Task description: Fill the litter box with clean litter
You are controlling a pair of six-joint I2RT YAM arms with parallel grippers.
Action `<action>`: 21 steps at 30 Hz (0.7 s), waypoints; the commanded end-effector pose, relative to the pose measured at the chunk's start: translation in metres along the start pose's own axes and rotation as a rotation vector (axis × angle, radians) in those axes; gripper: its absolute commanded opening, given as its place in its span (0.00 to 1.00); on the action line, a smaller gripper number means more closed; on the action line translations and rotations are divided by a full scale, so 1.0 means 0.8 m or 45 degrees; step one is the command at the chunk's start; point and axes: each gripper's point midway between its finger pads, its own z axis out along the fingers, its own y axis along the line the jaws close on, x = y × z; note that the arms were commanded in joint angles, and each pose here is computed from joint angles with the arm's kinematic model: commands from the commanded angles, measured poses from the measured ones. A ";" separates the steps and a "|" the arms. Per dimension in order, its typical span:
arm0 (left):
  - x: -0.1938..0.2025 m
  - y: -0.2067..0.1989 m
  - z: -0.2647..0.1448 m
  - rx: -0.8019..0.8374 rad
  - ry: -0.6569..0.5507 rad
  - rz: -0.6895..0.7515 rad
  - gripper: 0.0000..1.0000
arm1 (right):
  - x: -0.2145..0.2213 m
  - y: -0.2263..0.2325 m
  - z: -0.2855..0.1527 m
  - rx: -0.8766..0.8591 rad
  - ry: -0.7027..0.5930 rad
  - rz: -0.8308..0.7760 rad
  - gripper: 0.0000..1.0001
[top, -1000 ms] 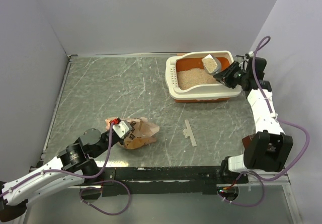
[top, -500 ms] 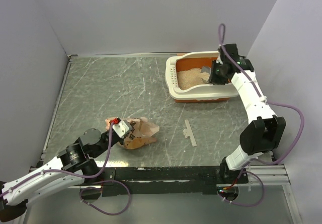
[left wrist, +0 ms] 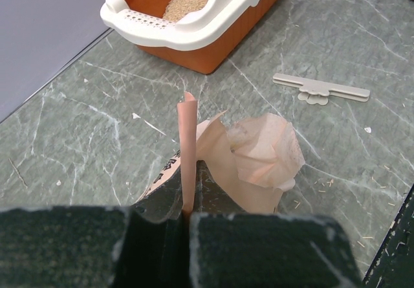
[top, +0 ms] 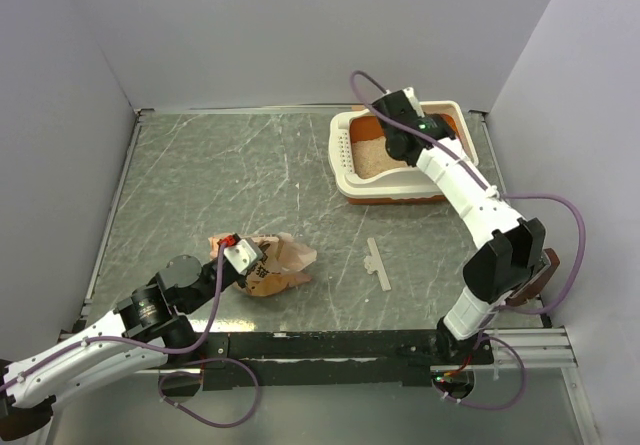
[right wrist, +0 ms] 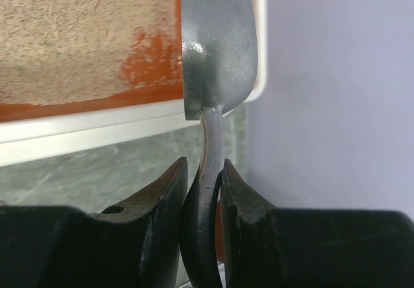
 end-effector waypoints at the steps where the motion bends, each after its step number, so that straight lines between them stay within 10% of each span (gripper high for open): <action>1: -0.025 0.008 0.000 -0.037 -0.056 -0.047 0.01 | -0.026 -0.037 -0.051 0.220 -0.158 -0.049 0.00; 11: -0.022 0.005 0.001 -0.024 -0.047 -0.042 0.01 | -0.015 0.064 -0.179 -0.849 -0.432 0.174 0.00; 21: -0.015 0.003 0.005 -0.021 -0.013 -0.033 0.01 | 0.081 0.109 -0.278 -1.497 -0.362 -0.014 0.00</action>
